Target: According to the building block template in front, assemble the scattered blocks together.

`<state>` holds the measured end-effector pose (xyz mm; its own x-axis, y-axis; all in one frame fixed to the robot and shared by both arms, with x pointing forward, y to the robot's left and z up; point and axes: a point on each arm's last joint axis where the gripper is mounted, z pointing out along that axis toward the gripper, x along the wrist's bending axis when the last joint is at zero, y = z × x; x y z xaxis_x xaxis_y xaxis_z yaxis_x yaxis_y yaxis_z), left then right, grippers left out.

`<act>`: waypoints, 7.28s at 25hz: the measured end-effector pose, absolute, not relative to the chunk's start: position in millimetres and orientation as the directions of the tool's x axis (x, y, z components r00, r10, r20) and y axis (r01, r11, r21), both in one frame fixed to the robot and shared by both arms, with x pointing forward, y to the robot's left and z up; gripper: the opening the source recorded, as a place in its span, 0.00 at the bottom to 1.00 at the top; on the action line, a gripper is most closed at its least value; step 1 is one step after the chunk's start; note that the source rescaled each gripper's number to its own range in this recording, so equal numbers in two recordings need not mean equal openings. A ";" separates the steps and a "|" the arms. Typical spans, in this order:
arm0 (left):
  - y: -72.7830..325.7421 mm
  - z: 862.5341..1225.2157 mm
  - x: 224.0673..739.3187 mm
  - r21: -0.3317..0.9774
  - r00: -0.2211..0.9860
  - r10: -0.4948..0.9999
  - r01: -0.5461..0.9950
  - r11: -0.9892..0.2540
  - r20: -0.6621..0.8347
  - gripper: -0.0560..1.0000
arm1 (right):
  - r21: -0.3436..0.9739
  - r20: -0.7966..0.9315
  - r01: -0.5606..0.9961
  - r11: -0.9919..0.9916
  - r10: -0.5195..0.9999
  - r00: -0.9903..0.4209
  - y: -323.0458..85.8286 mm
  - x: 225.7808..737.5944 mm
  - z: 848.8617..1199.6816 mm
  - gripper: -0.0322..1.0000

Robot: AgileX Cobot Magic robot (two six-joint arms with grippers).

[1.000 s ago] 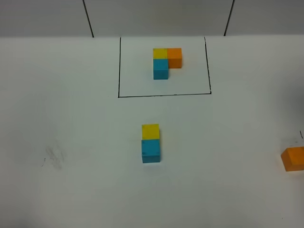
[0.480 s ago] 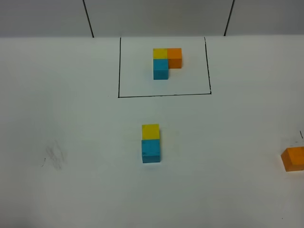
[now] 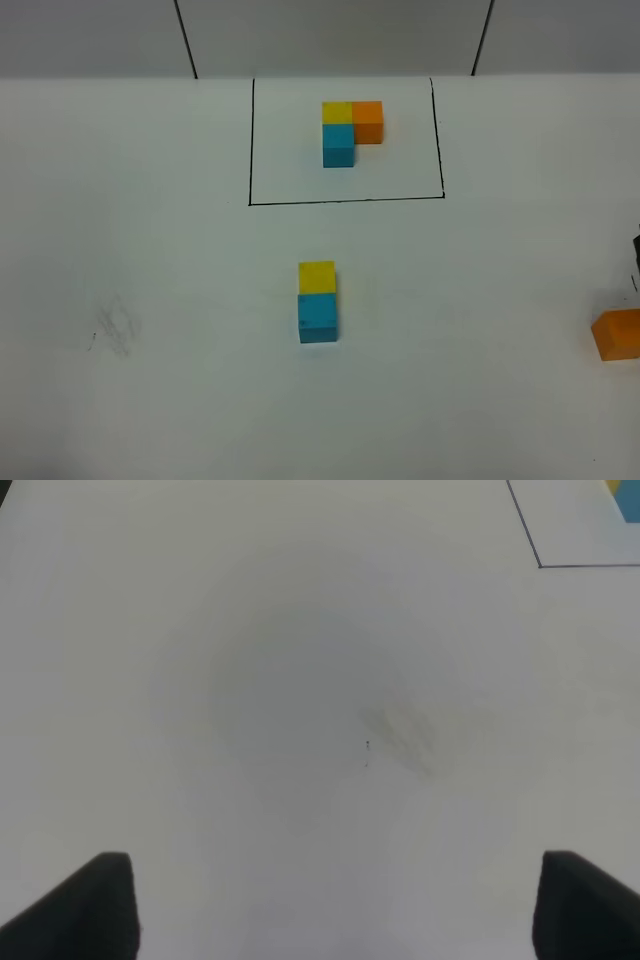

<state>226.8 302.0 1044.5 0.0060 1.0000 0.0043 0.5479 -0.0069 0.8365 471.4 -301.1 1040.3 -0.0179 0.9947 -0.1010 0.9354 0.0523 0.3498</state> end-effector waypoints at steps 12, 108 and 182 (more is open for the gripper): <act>302.0 1044.5 226.8 0.836 0.006 1.000 0.548 -0.007 0.004 0.70 | 0.162 -0.074 0.985 0.066 0.996 -0.055 -297.6 509.5 968.6 0.85; 302.0 1044.5 226.8 0.836 0.006 1.000 0.548 -0.007 0.004 0.70 | 0.083 -0.098 0.011 0.996 0.019 -0.995 -39.0 578.2 905.1 0.26; 302.0 1044.5 226.8 0.836 0.006 1.000 0.548 -0.007 0.004 0.70 | 0.592 -0.409 0.747 0.303 0.911 -0.046 -331.5 339.7 1156.3 0.97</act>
<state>226.8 302.0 1044.5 0.0060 1.0000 0.0043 0.5479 -0.0069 0.8365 339.7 -331.5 1156.3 -0.0461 0.9114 -0.4089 0.7470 0.3032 0.5917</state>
